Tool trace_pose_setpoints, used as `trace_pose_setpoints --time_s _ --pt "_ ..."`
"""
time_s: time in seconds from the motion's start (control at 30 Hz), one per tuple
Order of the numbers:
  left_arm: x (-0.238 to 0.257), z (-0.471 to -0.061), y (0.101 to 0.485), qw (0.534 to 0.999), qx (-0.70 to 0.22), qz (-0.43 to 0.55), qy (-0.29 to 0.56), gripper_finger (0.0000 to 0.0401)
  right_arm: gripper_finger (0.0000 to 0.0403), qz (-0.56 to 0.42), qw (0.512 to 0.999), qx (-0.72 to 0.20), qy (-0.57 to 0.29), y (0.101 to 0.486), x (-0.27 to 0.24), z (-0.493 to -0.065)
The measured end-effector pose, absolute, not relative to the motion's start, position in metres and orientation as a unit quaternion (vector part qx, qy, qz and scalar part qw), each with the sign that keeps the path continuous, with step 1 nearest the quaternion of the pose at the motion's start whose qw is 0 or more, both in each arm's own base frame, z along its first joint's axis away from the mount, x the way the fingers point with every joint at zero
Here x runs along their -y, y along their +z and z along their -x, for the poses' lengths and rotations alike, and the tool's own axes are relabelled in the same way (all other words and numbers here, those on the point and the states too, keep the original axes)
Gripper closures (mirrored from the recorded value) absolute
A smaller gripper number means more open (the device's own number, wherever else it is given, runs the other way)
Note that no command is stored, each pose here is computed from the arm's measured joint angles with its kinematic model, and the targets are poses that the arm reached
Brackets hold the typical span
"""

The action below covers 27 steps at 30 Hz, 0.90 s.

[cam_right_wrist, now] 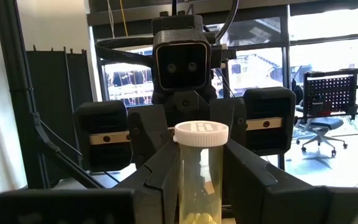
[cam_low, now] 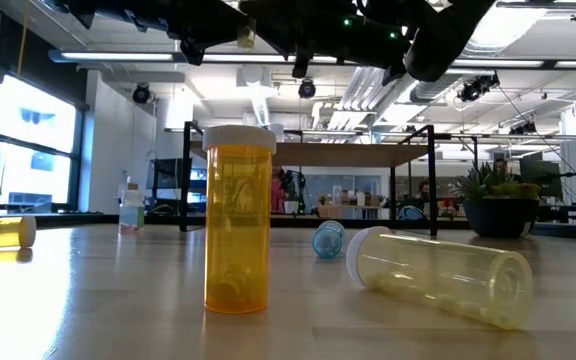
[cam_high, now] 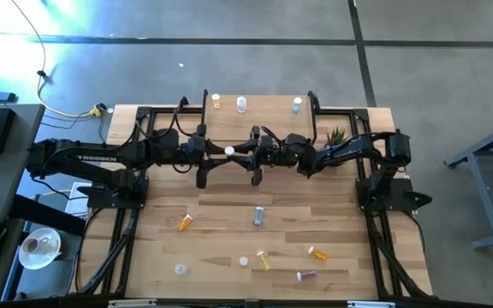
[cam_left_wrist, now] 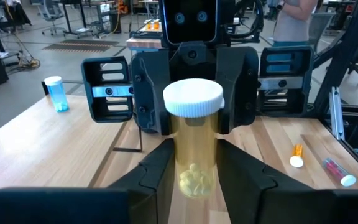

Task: Pick and place medicine bottles onto shelf by color
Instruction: Put the top yellow pill bottle on the shelf aligned with the other yellow pill bottle

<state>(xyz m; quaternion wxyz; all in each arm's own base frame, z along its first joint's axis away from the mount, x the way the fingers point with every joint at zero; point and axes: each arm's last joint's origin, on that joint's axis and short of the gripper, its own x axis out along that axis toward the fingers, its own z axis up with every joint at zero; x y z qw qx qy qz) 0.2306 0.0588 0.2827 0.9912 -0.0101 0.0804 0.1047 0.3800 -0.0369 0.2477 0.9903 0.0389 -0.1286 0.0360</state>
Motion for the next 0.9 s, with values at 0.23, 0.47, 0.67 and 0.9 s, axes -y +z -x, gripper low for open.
trace_pose_setpoints --time_s 0.23,0.47,0.67,0.9 --pt "-0.059 -0.231 0.283 0.991 -0.080 0.010 0.106 0.0322 0.0305 -0.038 0.990 0.127 0.036 0.247 0.037 -0.380" --pt "-0.059 -0.231 0.282 0.991 -0.082 0.010 0.107 0.0323 0.0294 -0.039 0.991 0.120 0.034 0.246 0.039 -0.380" --pt "-0.060 -0.230 0.280 0.989 -0.093 0.011 0.115 0.0323 0.0250 -0.056 0.993 0.102 0.032 0.243 0.047 -0.380" --pt "-0.060 -0.230 0.281 0.988 -0.088 0.005 0.129 0.0323 0.0231 -0.065 0.995 0.067 0.036 0.249 0.053 -0.374"
